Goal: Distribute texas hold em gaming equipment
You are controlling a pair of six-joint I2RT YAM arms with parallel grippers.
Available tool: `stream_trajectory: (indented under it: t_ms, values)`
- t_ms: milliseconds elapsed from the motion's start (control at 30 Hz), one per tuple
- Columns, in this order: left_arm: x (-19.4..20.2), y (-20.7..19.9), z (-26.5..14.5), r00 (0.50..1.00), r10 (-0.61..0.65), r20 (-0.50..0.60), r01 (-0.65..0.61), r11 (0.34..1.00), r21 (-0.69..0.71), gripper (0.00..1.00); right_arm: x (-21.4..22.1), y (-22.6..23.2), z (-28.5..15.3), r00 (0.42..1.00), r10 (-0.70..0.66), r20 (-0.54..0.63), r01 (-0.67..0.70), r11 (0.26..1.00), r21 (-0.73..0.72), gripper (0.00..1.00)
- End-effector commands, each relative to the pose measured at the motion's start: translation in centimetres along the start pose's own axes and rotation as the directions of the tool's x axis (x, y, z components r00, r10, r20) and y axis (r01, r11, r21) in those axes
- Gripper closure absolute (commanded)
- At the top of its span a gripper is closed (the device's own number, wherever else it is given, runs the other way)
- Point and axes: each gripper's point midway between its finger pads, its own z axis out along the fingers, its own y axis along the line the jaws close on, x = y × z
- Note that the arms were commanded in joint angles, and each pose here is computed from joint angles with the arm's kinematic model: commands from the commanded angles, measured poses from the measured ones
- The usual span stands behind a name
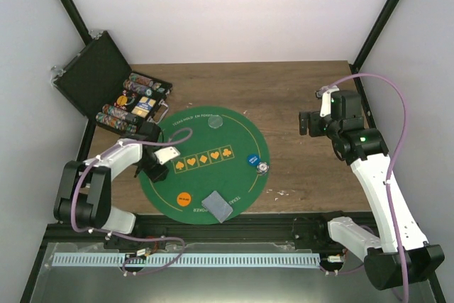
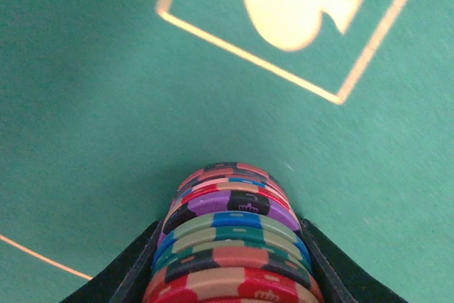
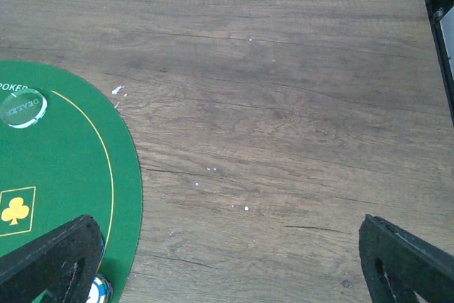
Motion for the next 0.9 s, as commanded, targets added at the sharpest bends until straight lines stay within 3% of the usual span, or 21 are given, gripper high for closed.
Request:
stream_trajectory:
  t_ms: [0,333,467,700,867]
  values:
    - [5.2,-5.3,0.1,0.986,0.071,-0.151,-0.044,0.983,0.177,1.0,-0.5,0.0,-0.4,1.0,-0.003,0.022,0.003,1.0,-0.008,0.0]
    - [4.6,-6.9,-2.1,0.946,0.321,-0.048,-0.306,0.933,0.189,1.0,-0.6,0.1,-0.6,1.0,-0.004,0.024,0.004,1.0,-0.013,0.0]
    - [4.3,-7.1,-1.7,0.931,0.366,-0.019,-0.356,0.915,0.191,1.0,-0.7,0.1,-0.7,1.0,-0.005,0.027,0.005,1.0,-0.012,0.0]
    - [1.7,-5.2,-1.0,0.93,0.364,0.051,-0.366,0.93,0.033,1.0,-0.7,0.1,-0.6,1.0,-0.006,0.021,0.006,1.0,-0.012,0.0]
    - [3.0,-6.3,-0.6,0.897,0.438,0.054,-0.44,0.898,0.024,1.0,-0.8,0.2,-0.4,1.0,-0.008,0.02,0.008,1.0,-0.016,0.0]
